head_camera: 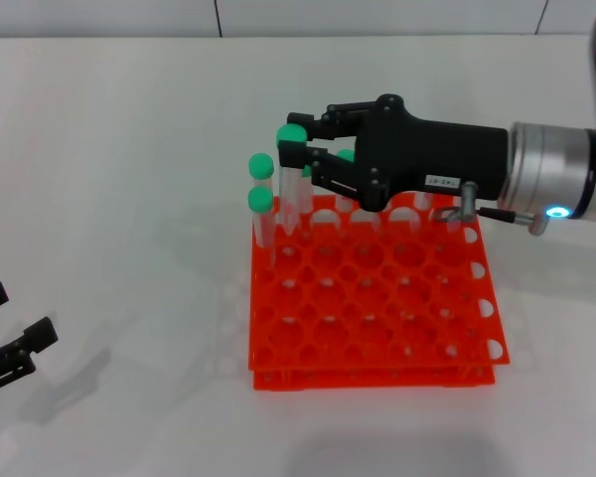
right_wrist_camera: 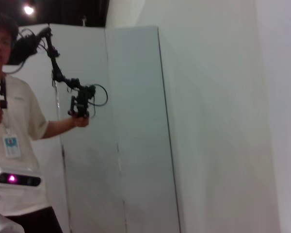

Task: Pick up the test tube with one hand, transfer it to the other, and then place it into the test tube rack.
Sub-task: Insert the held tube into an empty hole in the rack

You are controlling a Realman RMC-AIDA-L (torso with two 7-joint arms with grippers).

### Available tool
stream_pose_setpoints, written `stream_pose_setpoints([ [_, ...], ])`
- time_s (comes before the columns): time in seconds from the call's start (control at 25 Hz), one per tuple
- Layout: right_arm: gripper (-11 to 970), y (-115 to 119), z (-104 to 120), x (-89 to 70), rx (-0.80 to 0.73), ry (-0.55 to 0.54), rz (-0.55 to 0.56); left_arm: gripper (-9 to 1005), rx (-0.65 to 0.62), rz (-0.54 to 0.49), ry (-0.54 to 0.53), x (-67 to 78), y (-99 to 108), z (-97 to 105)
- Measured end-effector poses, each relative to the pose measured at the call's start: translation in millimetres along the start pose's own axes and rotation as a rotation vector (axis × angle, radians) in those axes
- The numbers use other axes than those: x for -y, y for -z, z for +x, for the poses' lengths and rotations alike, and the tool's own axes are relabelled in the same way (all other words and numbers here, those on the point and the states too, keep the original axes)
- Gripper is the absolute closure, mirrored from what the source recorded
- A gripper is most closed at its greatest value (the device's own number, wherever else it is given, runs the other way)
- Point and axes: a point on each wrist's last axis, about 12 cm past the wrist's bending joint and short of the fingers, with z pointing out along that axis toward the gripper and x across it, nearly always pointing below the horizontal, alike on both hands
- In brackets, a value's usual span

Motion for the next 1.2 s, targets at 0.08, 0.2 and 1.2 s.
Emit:
stream_pose_setpoints([
  [0.08, 637, -3.9, 1.6, -0.4, -0.015, 0.007, 0.018, 101, 0.001, 0.003, 0.007, -0.6, -1.7, 0.8],
  [0.2, 635, -9.2, 4.0, -2.4, -0.037, 0.025, 0.04, 101, 0.001, 0.003, 0.01, -1.2, -2.2, 1.1],
  [1.2, 617, -1.5, 12.7, -2.8, -0.058, 0.017, 0.073, 101, 0.005, 0.019, -0.01, -4.0, -8.8, -4.1],
])
